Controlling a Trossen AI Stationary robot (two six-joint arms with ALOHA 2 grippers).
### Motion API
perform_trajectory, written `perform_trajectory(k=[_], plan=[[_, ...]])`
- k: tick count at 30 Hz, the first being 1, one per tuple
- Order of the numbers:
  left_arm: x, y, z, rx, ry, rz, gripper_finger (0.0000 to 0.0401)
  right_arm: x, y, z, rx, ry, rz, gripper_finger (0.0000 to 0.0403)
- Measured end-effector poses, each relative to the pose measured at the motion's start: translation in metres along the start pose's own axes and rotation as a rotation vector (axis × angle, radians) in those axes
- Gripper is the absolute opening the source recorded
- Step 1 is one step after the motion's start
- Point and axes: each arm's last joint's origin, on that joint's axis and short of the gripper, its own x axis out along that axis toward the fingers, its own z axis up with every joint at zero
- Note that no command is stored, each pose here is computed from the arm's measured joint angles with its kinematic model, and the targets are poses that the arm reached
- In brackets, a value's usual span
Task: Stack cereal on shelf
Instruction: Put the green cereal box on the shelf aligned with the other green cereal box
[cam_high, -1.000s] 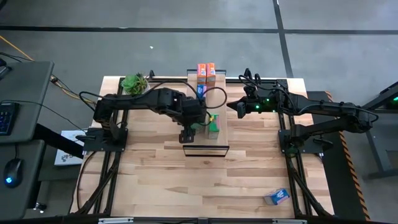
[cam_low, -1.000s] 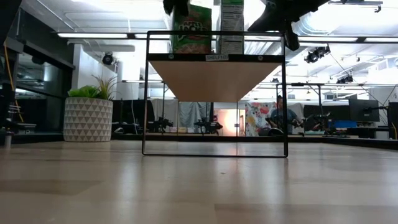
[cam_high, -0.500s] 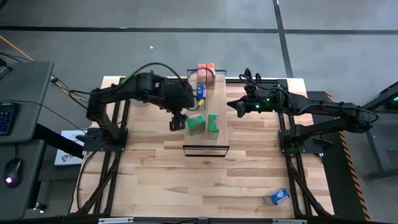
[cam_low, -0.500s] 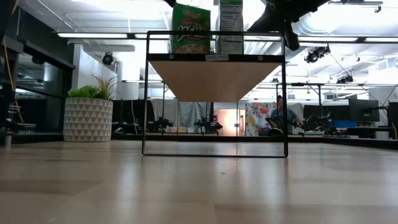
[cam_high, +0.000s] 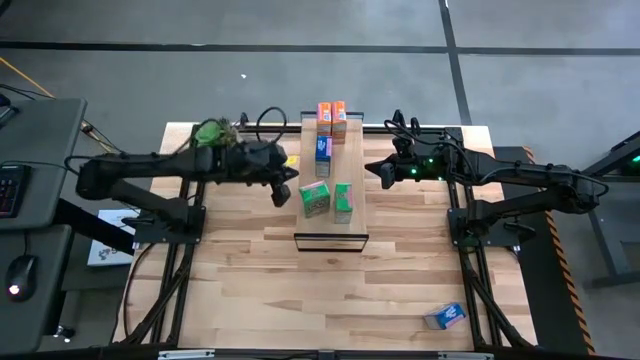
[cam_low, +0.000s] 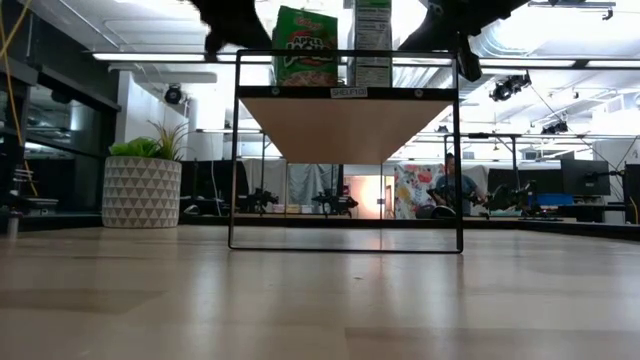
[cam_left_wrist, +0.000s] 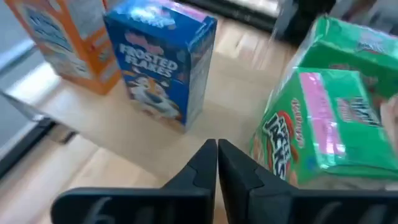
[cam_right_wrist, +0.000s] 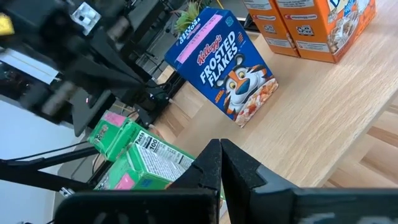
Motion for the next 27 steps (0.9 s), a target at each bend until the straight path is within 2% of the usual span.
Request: perform_trajectory(k=[4, 9, 27], plan=[[0.021, 0.002, -0.029, -0.101, -0.039, -0.019, 0.0002, 0.000, 0.000, 0.000, 0.000, 0.000, 0.000, 0.0000], [0.032, -0.001, -0.046, -0.198, 0.025, -0.021, 0.0000, 0.000, 0.000, 0.000, -0.001, 0.000, 0.000, 0.0000], [0.030, -0.042, -0.057, -0.406, 0.038, -0.108, 0.0000, 0.000, -0.001, 0.000, -0.009, -0.015, -0.017, 0.0000]])
